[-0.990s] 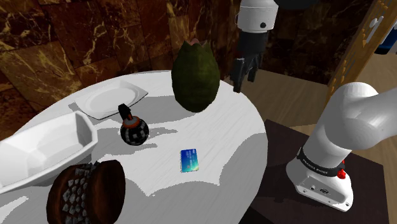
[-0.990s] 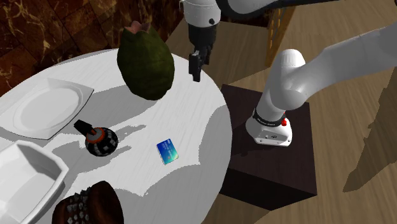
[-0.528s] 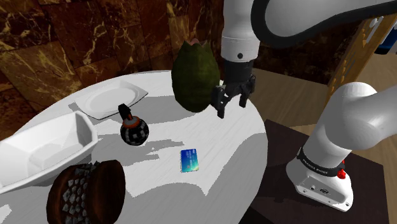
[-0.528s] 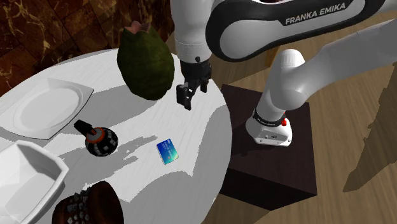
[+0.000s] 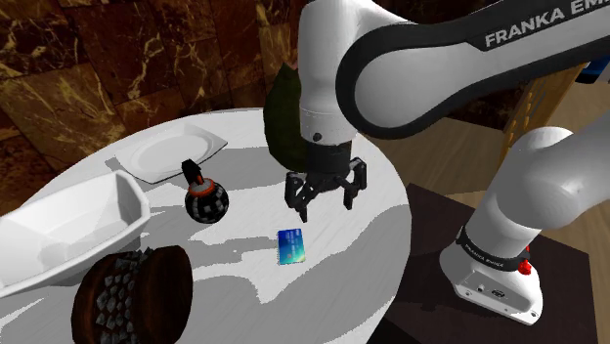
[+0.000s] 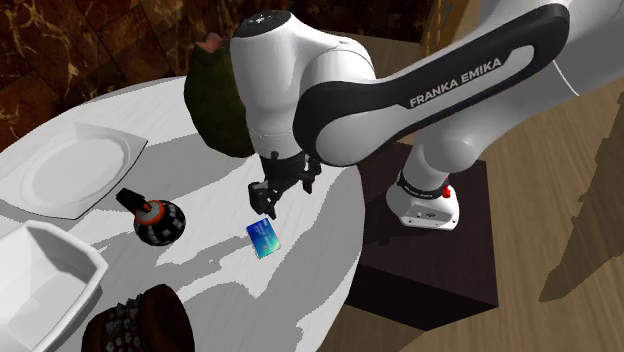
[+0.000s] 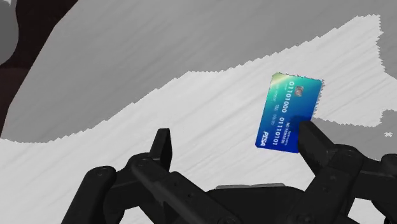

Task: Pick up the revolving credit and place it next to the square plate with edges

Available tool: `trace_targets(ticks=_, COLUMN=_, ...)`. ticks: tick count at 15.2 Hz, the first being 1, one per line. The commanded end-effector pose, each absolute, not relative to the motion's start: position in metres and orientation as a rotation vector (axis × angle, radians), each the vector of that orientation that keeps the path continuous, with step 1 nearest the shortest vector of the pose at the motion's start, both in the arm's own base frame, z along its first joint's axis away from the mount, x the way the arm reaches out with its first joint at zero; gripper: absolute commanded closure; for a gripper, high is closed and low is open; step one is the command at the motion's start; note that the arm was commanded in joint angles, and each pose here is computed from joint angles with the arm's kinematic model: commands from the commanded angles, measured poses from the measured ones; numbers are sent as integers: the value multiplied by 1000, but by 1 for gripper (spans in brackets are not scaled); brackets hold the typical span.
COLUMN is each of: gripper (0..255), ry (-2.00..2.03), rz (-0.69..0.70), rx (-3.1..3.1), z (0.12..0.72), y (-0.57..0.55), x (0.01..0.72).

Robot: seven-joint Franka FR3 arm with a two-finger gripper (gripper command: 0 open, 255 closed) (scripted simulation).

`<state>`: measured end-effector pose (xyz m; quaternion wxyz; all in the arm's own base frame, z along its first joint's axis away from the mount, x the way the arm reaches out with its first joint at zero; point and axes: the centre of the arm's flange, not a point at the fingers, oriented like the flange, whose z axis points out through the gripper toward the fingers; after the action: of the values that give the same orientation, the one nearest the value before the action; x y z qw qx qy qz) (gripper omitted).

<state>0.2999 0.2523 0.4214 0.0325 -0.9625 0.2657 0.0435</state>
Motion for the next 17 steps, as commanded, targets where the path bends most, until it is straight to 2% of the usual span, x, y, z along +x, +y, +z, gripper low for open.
trace_targets(ticks=1, gripper=0, ry=922, rz=151, rx=-2925, z=409, y=274, x=306)
trace_targets(ticks=6, gripper=0, ry=1156, rz=190, rx=-2827, z=376, y=323, x=329)
trace_targets(ticks=17, gripper=0, ry=1156, rz=190, rx=-2827, z=336, y=328, x=325)
